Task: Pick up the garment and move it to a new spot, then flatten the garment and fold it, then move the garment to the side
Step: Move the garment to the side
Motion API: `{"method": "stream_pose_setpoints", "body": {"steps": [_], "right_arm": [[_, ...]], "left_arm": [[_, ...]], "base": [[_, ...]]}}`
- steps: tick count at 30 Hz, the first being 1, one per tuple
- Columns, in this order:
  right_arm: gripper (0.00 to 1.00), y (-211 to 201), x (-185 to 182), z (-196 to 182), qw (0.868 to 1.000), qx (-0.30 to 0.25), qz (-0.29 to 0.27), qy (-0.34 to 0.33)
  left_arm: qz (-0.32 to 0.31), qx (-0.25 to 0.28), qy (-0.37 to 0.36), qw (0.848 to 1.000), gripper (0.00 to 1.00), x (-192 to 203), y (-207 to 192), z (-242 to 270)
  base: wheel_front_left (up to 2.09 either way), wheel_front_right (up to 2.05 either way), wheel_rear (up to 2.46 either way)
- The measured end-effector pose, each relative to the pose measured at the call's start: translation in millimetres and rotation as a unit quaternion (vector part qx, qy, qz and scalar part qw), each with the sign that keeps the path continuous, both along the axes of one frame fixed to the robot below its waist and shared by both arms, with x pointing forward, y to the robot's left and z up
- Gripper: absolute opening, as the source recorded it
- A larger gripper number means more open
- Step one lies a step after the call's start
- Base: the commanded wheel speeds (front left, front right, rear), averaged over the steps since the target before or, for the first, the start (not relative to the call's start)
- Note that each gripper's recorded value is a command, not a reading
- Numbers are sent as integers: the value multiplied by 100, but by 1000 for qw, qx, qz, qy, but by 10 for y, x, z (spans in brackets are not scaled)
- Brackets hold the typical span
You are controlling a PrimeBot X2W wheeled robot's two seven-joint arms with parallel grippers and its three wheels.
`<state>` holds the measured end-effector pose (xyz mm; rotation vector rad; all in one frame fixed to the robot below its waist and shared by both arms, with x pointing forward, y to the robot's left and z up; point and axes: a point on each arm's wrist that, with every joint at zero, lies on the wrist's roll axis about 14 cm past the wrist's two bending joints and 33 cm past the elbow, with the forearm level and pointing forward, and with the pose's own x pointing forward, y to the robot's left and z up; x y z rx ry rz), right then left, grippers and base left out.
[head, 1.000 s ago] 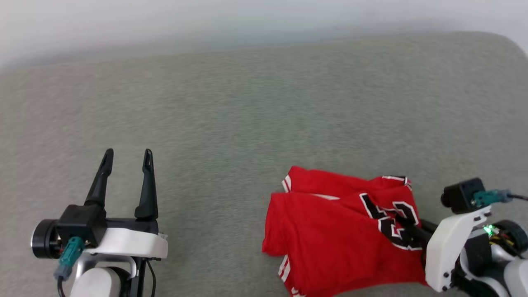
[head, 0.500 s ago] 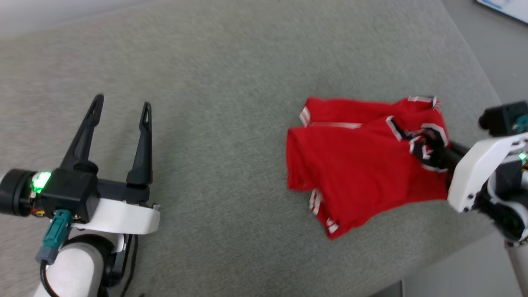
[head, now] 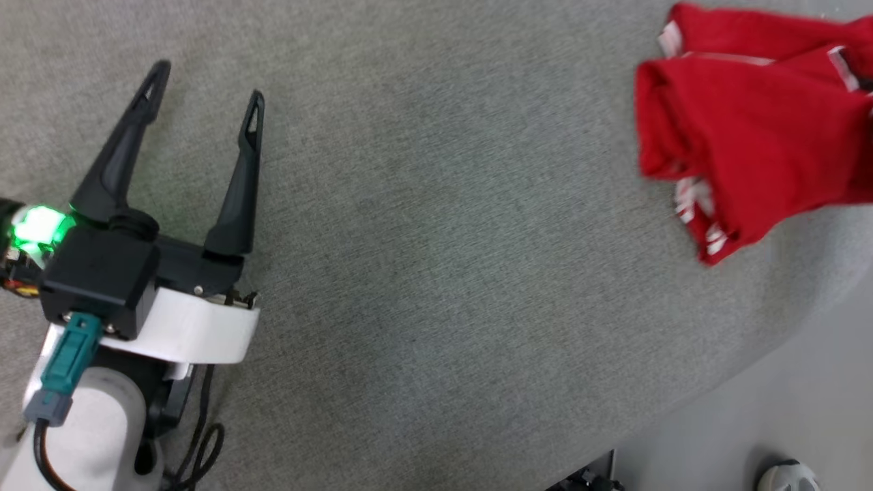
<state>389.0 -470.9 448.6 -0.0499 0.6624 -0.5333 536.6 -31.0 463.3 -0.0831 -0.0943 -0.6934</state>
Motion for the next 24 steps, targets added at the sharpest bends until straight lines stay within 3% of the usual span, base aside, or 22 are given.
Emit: {"method": "stream_pose_setpoints", "body": {"steps": [4,11,12,14,15,16,24], "right_arm": [[0,-232,137,24,999,-28,-17,-9],[0,-426,322,-109,998,-29,-45,-24],[11,-428,335,-157,998,-24,-49,-26],[45,-421,346,-237,998,-18,-53,-27],[94,-424,351,-254,998,-17,-55,-29],[100,-423,357,-257,998,-16,-56,-33],[100,-646,205,71,989,-70,-79,-104]], "left_arm": [[-2,0,-2,1000,100,90,15,-80],[-3,13,-5,1000,100,165,71,-204],[-2,14,-4,1000,100,170,80,-219],[-2,16,-4,1000,100,179,99,-227],[0,18,-4,1000,100,181,111,-231],[0,20,-4,1000,100,179,115,-231],[15,9,-4,1000,100,102,159,-83]], "base": [[0,0,0],[0,0,0],[0,0,0],[0,0,0],[0,0,0],[0,0,0],[0,0,0]]}}
